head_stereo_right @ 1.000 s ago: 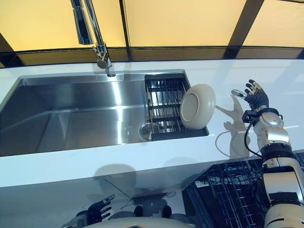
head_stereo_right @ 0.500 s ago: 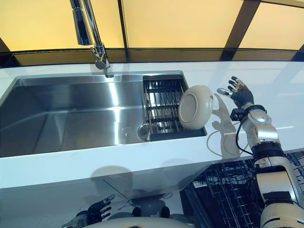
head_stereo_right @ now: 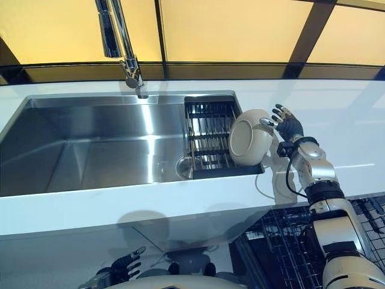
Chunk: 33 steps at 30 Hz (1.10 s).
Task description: Take plates into dishwasher
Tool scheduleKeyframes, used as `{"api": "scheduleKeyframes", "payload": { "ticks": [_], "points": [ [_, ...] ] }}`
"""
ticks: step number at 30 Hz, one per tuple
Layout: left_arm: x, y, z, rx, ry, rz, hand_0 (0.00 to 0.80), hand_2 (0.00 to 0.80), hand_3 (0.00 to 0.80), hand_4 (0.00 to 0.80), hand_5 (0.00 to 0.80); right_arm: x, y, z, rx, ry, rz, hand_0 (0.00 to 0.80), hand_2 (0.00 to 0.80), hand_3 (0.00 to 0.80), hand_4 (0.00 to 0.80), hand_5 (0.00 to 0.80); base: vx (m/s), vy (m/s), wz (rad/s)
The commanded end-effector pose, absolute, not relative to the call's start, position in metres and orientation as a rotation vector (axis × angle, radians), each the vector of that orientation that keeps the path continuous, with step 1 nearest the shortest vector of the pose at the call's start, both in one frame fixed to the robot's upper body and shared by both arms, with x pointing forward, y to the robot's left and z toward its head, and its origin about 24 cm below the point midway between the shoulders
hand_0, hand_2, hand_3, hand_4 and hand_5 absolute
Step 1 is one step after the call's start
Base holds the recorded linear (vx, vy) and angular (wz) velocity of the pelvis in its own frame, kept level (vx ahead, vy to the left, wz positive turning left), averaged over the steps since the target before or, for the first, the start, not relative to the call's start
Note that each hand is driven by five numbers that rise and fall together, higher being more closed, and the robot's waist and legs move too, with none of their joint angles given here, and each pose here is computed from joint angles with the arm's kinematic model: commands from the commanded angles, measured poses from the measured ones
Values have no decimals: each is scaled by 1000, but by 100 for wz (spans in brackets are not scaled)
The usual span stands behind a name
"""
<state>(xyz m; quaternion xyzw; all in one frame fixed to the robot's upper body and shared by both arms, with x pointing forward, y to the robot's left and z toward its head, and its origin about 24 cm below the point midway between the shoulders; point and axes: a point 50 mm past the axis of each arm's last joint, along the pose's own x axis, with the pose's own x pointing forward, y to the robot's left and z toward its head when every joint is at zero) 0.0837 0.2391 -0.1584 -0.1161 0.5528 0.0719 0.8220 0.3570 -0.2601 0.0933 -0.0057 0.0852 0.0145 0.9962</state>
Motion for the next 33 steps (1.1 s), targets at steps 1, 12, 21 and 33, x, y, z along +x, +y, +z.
{"api": "scheduleKeyframes", "payload": {
  "ticks": [1, 12, 21, 33],
  "points": [
    [94, 238, -158, -245, 1153, 146, 0, 0, 0, 0, 0, 371, -252, 127, 23, 36, 45, 0, 0, 0, 0, 0, 0, 0, 0],
    [95, 239, -157, -246, 1144, 154, 0, 0, 0, 0, 0, 370, -239, 111, 62, 77, 77, 0, 0, 0, 0, 0, 0, 0, 0],
    [98, 237, -157, -253, 1128, 149, 0, 0, 0, 0, 0, 371, -230, 107, 68, 90, 117, 621, 621, 621, 621, 621, 0, 0, 0],
    [98, 239, -156, -259, 1117, 160, 0, 0, 0, 0, 0, 371, -247, 117, -103, 106, 84, 800, 800, 800, 800, 800, 0, 0, 0]
  ]
}}
